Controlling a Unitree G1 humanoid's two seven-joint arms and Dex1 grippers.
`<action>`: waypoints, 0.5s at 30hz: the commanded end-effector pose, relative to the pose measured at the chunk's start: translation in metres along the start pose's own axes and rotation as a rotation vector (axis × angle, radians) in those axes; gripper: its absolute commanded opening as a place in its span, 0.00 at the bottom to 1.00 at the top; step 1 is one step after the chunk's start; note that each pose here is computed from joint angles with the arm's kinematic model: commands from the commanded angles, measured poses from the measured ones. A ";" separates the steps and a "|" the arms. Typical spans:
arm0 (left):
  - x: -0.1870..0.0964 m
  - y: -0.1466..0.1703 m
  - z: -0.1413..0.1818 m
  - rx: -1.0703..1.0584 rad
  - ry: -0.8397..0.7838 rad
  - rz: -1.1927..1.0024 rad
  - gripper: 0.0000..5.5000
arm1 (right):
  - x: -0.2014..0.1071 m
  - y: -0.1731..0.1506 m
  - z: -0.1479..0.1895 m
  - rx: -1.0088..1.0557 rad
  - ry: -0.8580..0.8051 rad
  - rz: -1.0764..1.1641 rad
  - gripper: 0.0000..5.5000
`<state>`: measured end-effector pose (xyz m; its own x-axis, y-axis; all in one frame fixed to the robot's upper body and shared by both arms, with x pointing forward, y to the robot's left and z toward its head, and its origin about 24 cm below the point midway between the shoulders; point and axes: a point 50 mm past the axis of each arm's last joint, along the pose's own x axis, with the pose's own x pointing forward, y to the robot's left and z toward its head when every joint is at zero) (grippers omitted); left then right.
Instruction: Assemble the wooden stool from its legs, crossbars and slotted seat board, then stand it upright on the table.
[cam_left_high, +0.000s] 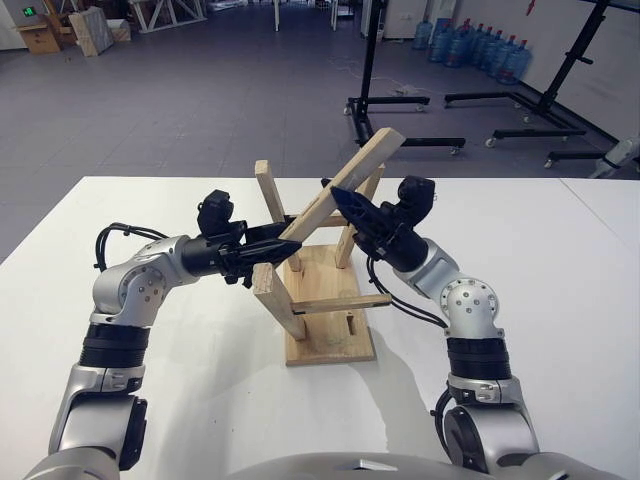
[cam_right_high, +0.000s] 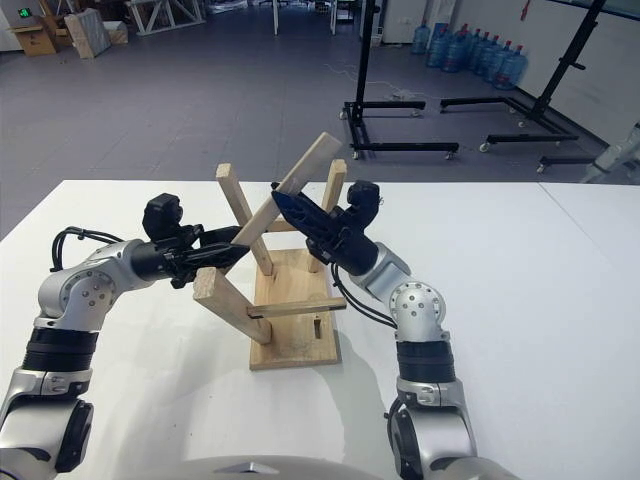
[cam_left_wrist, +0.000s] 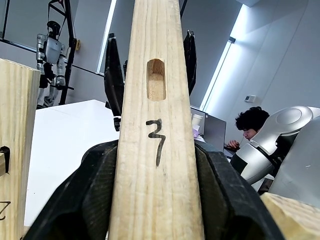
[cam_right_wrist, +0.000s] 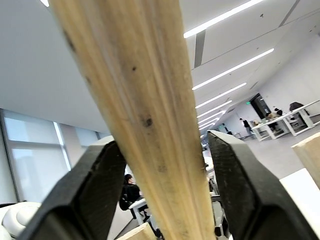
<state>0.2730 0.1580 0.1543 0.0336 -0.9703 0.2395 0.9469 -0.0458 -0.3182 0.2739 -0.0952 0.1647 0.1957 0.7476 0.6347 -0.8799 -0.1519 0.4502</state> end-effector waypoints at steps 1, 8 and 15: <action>0.002 -0.003 0.007 0.027 0.016 -0.050 0.37 | 0.002 0.003 0.010 -0.007 -0.037 0.022 0.41; -0.005 -0.001 0.008 0.032 0.010 0.012 0.44 | -0.006 0.006 0.015 -0.161 -0.004 -0.009 0.40; -0.018 0.004 0.005 0.019 0.005 0.105 0.62 | -0.014 0.017 0.032 -0.275 -0.011 -0.028 0.38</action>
<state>0.2747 0.1675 0.1556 0.0729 -0.9694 0.2343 0.9484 -0.0053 -0.3170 0.2740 -0.1239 0.1776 0.2394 0.7363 0.6329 -0.9467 0.0325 0.3203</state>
